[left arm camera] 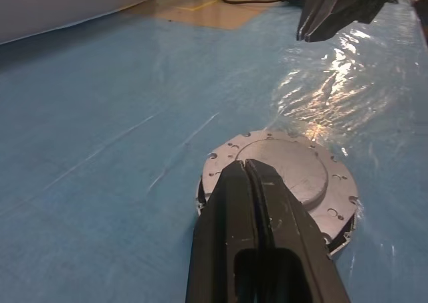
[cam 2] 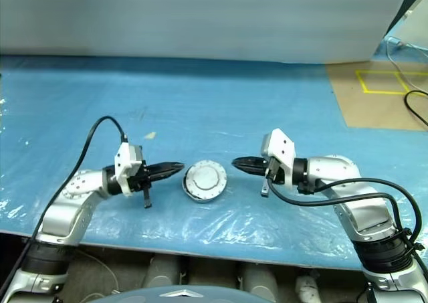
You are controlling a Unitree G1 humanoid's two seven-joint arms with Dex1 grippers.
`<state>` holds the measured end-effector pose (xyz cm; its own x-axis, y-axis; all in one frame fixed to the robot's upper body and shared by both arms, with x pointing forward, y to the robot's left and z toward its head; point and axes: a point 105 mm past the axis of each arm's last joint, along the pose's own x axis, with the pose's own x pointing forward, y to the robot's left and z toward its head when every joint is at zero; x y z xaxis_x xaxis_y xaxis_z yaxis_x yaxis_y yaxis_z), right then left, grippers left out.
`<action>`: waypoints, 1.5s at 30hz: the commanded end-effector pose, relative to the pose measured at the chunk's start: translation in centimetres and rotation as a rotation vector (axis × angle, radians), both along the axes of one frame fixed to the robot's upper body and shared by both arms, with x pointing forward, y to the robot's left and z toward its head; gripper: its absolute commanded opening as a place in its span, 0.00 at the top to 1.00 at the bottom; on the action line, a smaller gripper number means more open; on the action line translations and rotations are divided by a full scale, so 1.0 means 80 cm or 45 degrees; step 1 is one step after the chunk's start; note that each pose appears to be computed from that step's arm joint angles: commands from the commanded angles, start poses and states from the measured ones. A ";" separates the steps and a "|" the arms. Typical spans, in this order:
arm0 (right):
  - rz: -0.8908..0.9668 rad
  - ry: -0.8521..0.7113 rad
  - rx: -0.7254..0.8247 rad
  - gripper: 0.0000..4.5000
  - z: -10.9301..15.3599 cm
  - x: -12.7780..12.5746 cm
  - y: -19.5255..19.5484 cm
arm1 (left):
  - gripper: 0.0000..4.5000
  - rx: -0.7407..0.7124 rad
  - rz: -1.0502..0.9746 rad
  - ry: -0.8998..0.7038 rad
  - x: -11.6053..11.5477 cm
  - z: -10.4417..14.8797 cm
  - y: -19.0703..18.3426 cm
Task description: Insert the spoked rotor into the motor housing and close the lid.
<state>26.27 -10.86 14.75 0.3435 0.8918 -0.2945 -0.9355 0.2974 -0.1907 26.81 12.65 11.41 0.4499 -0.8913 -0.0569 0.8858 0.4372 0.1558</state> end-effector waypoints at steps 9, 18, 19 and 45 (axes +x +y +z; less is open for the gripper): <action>0.115 0.007 -0.014 1.00 -0.005 -0.006 0.008 | 0.99 0.048 -0.057 -0.018 -0.051 -0.001 0.012; 0.135 -0.007 -0.069 1.00 -0.016 0.002 0.006 | 0.99 0.061 -0.076 -0.036 -0.057 -0.018 0.021; 0.128 0.009 -0.070 1.00 -0.017 0.002 0.007 | 0.99 0.061 -0.071 -0.038 -0.057 -0.020 0.023; 0.387 -0.094 -0.139 0.01 -0.041 0.005 0.043 | 1.00 0.008 0.025 -0.067 -0.044 -0.036 0.033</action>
